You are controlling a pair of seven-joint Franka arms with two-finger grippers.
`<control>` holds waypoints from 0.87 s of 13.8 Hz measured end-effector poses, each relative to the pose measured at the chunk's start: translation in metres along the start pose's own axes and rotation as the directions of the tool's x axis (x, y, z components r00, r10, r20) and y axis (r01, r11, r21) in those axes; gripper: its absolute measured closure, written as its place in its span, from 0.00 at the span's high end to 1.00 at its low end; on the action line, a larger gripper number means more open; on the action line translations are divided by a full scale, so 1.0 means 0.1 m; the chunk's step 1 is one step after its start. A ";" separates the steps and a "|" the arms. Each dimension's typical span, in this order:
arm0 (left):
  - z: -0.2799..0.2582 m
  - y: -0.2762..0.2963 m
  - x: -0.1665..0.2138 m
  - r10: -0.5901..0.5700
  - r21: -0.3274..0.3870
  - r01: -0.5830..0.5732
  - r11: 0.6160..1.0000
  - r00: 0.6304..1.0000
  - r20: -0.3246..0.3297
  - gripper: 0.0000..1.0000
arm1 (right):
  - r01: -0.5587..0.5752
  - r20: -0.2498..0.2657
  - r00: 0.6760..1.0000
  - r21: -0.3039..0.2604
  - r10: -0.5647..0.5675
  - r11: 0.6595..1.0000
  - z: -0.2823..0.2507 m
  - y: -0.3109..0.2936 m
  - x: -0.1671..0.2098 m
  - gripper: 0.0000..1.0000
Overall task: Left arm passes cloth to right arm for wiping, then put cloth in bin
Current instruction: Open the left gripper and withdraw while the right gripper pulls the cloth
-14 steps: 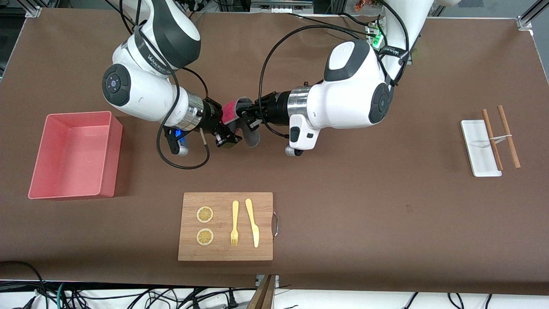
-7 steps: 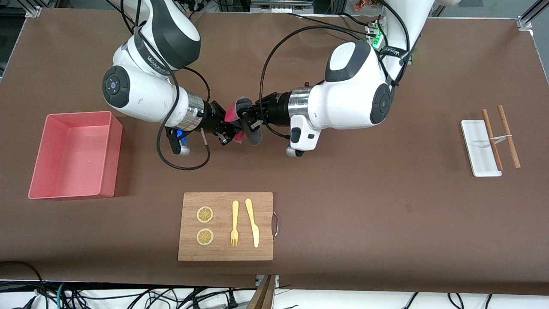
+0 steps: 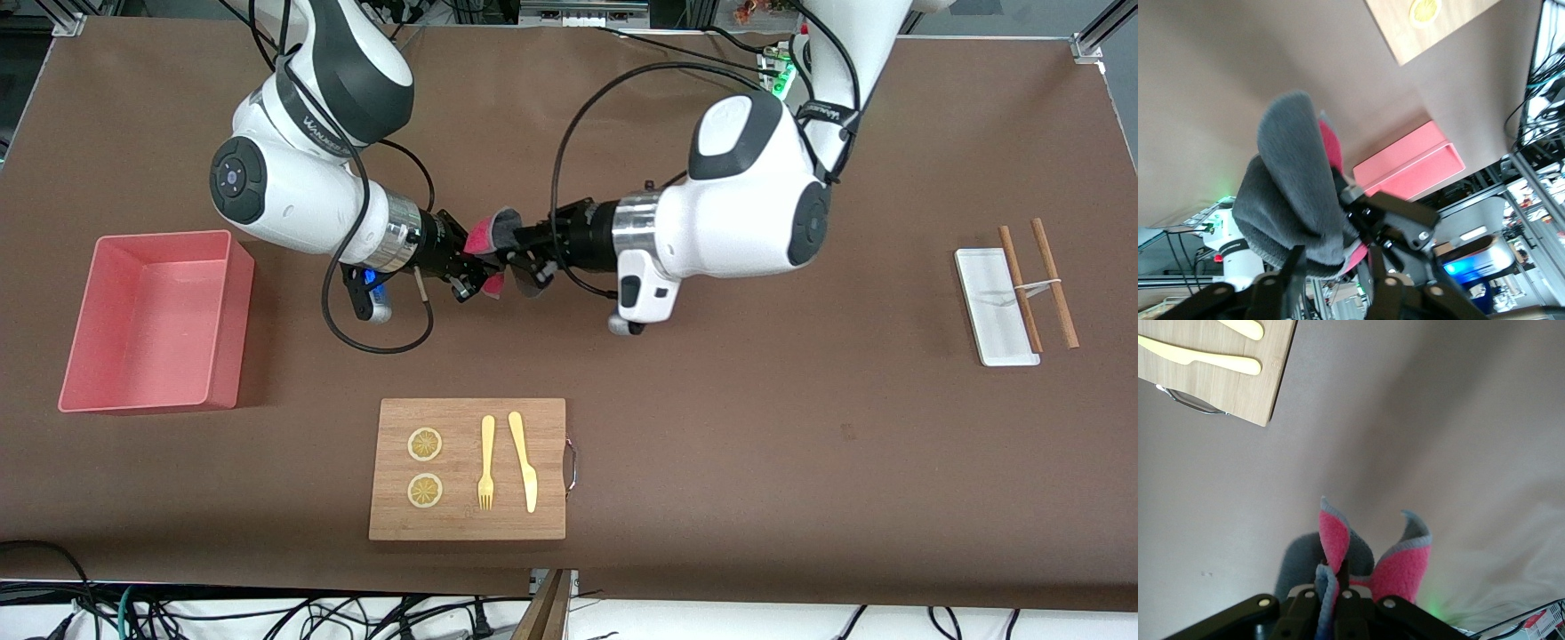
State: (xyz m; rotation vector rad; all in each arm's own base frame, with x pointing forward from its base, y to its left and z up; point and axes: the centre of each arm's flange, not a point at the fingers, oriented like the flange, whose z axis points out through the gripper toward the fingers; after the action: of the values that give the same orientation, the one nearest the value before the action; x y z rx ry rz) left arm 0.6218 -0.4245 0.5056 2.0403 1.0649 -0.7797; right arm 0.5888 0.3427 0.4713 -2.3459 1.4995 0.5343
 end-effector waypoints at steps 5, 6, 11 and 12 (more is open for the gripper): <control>-0.30 -0.12 0.29 0.013 0.127 -0.002 0.992 0.996 -0.091 1.00 | 0.111 0.001 0.994 -0.050 -0.111 0.993 0.03 0.05 0.03 0.03; -0.39 -0.16 0.37 0.019 0.163 0.002 0.987 0.992 -0.125 1.00 | 0.167 -0.004 0.986 -0.080 -0.168 0.983 0.04 0.08 0.05 0.03; -1.06 -0.33 0.92 0.050 0.229 -0.016 0.973 0.988 -0.145 1.00 | 0.388 -0.050 0.912 -0.222 -0.408 0.894 0.20 0.20 0.13 0.03; -1.15 -0.38 1.02 0.071 0.251 -0.029 0.968 0.984 -0.162 1.00 | 0.419 -0.052 0.893 -0.263 -0.447 0.869 0.33 0.22 0.19 0.03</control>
State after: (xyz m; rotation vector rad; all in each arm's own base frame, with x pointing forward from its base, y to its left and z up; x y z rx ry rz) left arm 0.6602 -0.2722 0.4832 2.3725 1.0463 -0.7550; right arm 0.5717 0.3334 0.4325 -2.8341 0.9285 0.4976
